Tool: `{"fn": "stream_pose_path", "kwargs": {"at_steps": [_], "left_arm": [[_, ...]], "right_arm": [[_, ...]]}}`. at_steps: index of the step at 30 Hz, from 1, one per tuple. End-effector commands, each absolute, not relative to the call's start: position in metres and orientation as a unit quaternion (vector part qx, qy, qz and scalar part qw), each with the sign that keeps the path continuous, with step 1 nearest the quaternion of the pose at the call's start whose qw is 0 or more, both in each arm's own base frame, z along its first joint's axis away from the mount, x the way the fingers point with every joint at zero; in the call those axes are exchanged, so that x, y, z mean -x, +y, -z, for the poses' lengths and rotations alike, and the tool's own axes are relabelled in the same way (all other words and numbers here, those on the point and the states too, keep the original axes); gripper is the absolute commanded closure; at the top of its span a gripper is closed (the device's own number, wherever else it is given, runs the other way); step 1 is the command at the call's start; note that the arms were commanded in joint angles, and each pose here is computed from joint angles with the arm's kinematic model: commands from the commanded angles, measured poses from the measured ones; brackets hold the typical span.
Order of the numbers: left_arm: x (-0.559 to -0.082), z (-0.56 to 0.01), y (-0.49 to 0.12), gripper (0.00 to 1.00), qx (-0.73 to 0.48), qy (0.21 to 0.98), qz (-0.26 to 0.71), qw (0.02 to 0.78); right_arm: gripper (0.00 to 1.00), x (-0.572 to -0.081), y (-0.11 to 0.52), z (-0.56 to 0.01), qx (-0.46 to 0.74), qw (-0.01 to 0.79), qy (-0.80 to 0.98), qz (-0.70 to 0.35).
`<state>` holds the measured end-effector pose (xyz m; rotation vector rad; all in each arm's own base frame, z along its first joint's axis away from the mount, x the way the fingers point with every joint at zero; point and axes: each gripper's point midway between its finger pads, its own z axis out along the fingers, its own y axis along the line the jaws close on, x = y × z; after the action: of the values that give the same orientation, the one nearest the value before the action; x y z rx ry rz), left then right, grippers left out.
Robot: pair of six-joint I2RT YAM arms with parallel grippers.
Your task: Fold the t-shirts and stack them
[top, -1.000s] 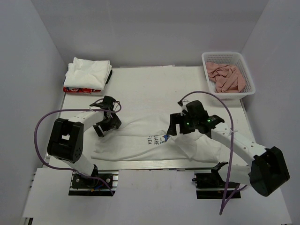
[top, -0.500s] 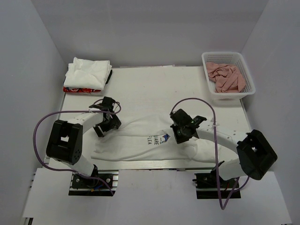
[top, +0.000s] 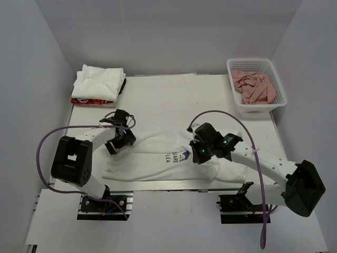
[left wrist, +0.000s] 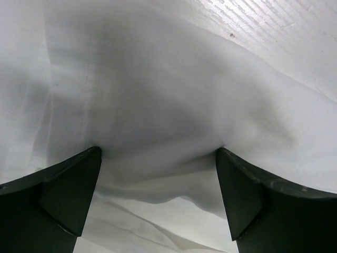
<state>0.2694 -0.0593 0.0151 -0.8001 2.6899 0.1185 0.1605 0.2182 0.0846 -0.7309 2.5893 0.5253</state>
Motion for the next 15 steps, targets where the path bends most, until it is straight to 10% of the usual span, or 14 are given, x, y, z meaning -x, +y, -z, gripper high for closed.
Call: {"fn": "stream_pose_path", "kwargs": {"at_steps": [1, 15], "left_arm": [[-0.256, -0.01, -0.055, 0.0, 0.285, 0.945, -0.049, 0.15], [-0.252, -0.005, -0.053, 0.0, 0.284, 0.947, -0.061, 0.14]], "right_arm": [[1.0, -0.137, 0.222, -0.081, 0.304, 0.165, 0.914, -0.212], [1.0, -0.101, 0.262, -0.061, 0.369, 0.147, 0.872, -0.286]]}}
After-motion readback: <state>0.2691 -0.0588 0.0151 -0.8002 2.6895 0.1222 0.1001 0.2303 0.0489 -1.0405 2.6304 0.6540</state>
